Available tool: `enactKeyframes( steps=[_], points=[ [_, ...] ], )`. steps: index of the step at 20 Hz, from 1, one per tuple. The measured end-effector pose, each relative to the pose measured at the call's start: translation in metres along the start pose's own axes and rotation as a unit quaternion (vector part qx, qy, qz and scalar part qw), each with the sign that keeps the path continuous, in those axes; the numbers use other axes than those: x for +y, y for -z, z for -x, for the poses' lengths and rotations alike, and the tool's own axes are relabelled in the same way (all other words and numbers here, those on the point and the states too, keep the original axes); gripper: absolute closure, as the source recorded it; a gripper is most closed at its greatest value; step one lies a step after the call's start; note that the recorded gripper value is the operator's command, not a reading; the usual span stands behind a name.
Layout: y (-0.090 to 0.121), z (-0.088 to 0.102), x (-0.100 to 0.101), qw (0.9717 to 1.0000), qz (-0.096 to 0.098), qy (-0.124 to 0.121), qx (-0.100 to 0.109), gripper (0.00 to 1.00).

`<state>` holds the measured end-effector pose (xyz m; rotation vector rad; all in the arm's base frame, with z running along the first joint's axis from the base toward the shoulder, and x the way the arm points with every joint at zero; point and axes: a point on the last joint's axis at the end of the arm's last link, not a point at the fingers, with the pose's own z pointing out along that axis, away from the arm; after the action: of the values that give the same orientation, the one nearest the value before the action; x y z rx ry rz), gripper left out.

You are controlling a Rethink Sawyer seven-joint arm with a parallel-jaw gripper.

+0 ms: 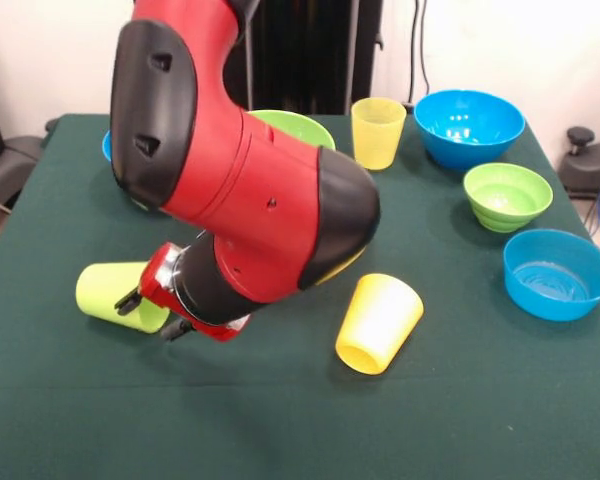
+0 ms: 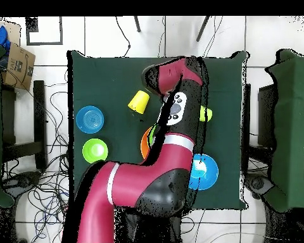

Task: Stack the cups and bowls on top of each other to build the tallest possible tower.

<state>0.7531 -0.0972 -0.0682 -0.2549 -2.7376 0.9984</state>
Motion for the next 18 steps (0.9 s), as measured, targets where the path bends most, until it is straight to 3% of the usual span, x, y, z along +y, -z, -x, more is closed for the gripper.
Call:
enactKeyframes(
  steps=[8,11,18],
  points=[
    [-0.021,-0.022,0.001,0.9976,-0.033,0.010,0.061,0.00],
    [-0.022,-0.025,-0.005,0.9965,-0.043,0.009,0.071,0.00],
    [-0.018,-0.021,-0.022,0.9958,-0.062,0.003,0.068,0.00]
  ],
)
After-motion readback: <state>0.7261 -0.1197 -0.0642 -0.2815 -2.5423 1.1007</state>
